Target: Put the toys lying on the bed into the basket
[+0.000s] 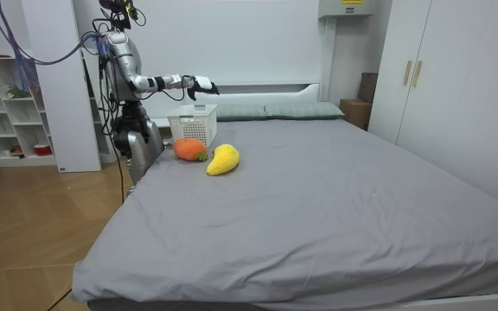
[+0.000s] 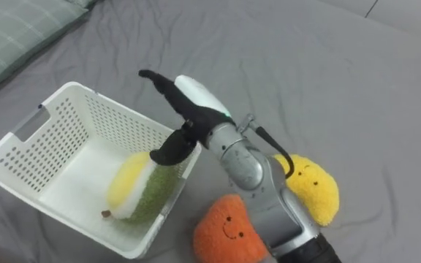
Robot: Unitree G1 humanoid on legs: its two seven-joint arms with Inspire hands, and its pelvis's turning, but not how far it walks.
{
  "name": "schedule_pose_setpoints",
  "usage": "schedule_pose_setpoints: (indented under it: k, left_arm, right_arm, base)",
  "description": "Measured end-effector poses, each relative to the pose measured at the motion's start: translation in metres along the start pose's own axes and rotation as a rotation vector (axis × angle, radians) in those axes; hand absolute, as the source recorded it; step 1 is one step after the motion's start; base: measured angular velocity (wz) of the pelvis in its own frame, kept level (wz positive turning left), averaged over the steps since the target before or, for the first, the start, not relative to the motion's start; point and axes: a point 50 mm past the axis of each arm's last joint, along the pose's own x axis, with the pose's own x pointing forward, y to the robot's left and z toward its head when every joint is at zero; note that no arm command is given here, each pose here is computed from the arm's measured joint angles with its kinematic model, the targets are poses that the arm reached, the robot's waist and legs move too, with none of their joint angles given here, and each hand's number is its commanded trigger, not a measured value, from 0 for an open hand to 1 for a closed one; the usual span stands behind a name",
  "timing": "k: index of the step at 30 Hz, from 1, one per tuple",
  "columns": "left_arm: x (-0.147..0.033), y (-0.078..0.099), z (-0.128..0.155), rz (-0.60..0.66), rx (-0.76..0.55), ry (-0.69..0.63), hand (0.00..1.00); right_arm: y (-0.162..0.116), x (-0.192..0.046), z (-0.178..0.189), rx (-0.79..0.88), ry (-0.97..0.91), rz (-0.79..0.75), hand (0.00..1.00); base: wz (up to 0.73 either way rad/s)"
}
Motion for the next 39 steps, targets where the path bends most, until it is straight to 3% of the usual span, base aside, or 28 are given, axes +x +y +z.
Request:
schedule_pose_setpoints:
  k: [8,15,22,29,39]
  left_arm:
    - [-0.004,0.006,-0.021,0.052,-0.032,0.056,0.0]
    - [-0.005,0.01,-0.029,0.077,-0.049,0.077,0.0]
    - [-0.006,0.013,-0.024,0.083,-0.046,0.048,0.0]
    - [-0.008,0.021,-0.03,0.104,-0.073,0.068,0.0]
    - [-0.01,0.034,-0.04,0.124,-0.062,0.103,0.0]
  right_arm:
    - [-0.031,-0.022,-0.038,0.057,0.137,-0.295,0.0]
    - [-0.035,-0.042,-0.071,0.133,0.269,-0.412,0.0]
    - [-0.028,-0.055,-0.094,0.132,0.384,-0.427,0.0]
    - [-0.039,-0.063,-0.111,0.087,0.463,-0.473,0.0]
    - [-0.016,-0.09,-0.172,0.069,0.767,-0.335,0.0]
  base:
    - [-0.11]
    - [0.0]
    - [-0.01]
    - [0.0]
    - [0.0]
